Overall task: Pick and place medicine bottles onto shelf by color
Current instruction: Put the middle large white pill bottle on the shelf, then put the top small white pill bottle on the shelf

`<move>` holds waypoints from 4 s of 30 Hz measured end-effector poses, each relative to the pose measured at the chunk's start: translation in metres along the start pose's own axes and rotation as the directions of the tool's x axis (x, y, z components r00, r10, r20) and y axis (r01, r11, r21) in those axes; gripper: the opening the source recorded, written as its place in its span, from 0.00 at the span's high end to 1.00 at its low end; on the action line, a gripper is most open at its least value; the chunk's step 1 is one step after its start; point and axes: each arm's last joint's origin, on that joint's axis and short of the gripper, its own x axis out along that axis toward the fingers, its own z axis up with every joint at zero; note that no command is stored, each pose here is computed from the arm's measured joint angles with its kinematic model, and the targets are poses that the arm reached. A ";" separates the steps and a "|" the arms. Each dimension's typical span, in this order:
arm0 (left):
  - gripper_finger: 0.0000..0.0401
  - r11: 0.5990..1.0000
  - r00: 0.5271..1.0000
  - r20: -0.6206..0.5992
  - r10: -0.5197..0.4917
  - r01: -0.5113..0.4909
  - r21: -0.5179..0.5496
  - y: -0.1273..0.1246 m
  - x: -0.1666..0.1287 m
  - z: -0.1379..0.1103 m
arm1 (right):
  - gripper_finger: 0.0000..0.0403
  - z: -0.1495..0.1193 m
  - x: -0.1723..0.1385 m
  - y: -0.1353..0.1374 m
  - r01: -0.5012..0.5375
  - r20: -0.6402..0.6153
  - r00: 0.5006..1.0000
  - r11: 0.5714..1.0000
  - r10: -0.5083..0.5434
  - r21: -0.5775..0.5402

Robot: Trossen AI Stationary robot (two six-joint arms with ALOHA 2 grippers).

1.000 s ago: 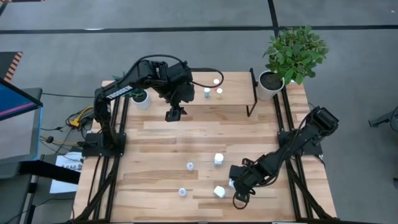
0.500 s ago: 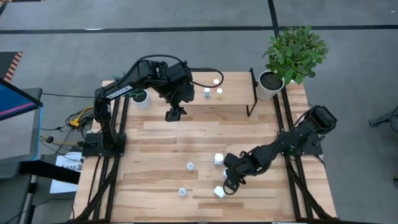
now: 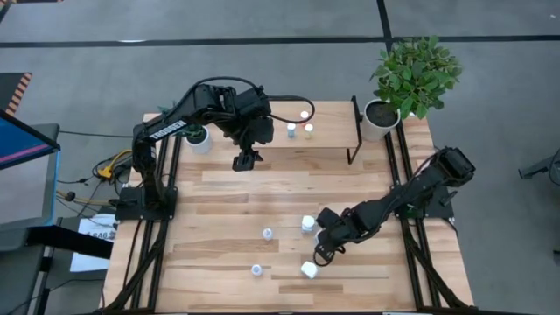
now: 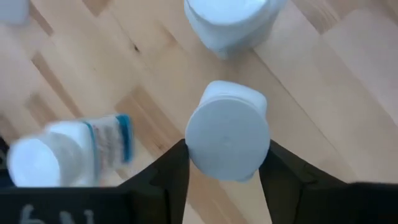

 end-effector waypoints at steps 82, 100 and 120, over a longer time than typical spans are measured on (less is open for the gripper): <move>0.41 1.000 1.000 0.000 0.000 0.000 0.015 0.000 0.000 0.000 | 0.57 0.282 -0.175 -0.222 0.267 0.086 0.961 0.963 -0.263 -0.046; 0.41 1.000 1.000 0.000 0.000 0.000 0.016 0.000 0.000 0.000 | 0.45 0.292 -0.168 -0.250 0.265 0.035 0.963 0.961 -0.269 0.076; 0.41 1.000 1.000 0.000 -0.001 0.001 0.005 0.000 0.000 0.000 | 0.38 0.287 -0.228 -0.224 0.230 0.223 0.943 0.968 -0.247 0.099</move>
